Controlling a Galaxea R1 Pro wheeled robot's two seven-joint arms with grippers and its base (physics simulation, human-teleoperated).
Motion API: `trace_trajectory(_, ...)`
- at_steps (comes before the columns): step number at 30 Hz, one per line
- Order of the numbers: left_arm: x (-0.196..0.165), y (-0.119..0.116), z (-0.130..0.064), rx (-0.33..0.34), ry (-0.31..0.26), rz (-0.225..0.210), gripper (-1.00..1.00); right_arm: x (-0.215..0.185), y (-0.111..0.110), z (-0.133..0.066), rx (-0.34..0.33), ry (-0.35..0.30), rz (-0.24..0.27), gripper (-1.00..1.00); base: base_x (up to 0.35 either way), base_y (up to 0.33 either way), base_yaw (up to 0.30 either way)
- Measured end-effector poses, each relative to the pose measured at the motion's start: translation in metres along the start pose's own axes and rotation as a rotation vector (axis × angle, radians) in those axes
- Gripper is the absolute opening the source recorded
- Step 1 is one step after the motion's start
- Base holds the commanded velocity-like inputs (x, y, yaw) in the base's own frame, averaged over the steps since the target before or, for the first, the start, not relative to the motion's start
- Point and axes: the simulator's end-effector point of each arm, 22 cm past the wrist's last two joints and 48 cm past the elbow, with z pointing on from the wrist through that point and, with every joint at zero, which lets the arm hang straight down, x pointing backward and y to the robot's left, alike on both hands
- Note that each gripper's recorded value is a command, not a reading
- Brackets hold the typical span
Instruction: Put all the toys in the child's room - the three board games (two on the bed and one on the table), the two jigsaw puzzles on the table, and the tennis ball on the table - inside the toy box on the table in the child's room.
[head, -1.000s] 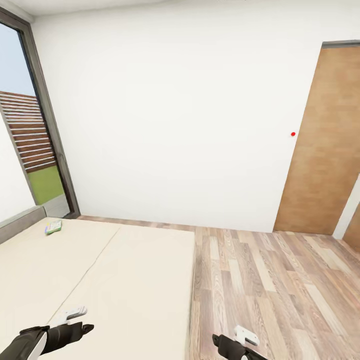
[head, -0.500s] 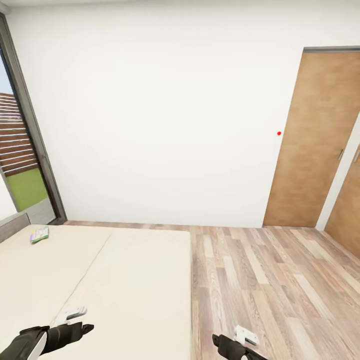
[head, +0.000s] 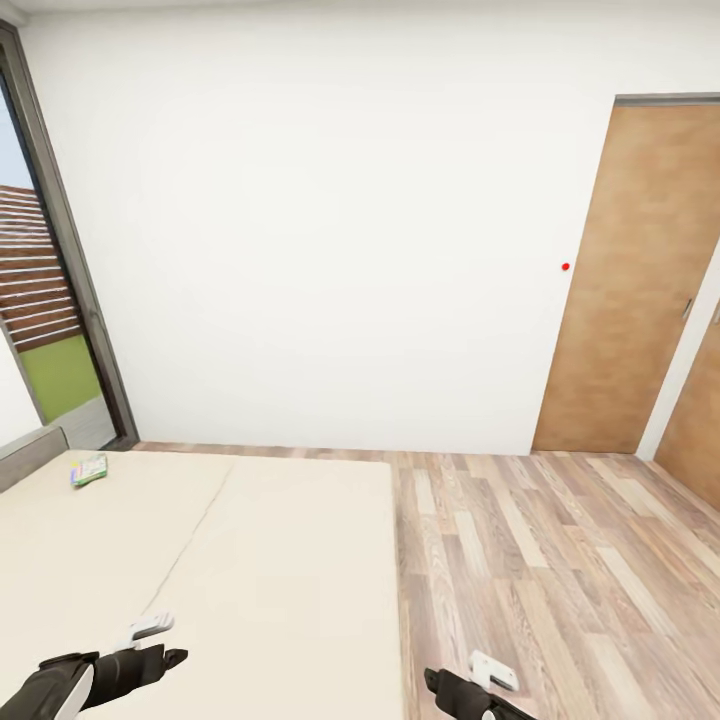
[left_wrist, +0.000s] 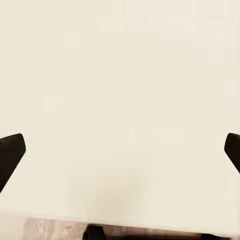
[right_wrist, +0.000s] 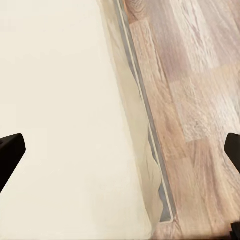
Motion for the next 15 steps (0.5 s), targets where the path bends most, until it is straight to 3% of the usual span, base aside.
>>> trace_trajectory(12, 0.0002, 0.0, 0.0, 0.0, 0.0, 0.0, 1.0, 0.0012, -0.0012, 0.0004, 0.004, -0.002, -0.002, 1.0, -0.037, 0.213, 0.0)
trace_trajectory(15, 0.0018, -0.0072, 0.0026, 0.009, 0.0, 0.003, 1.0, 0.0011, 0.0067, 0.0001, -0.006, -0.006, -0.001, 1.0, 0.0, 0.004, 0.0)
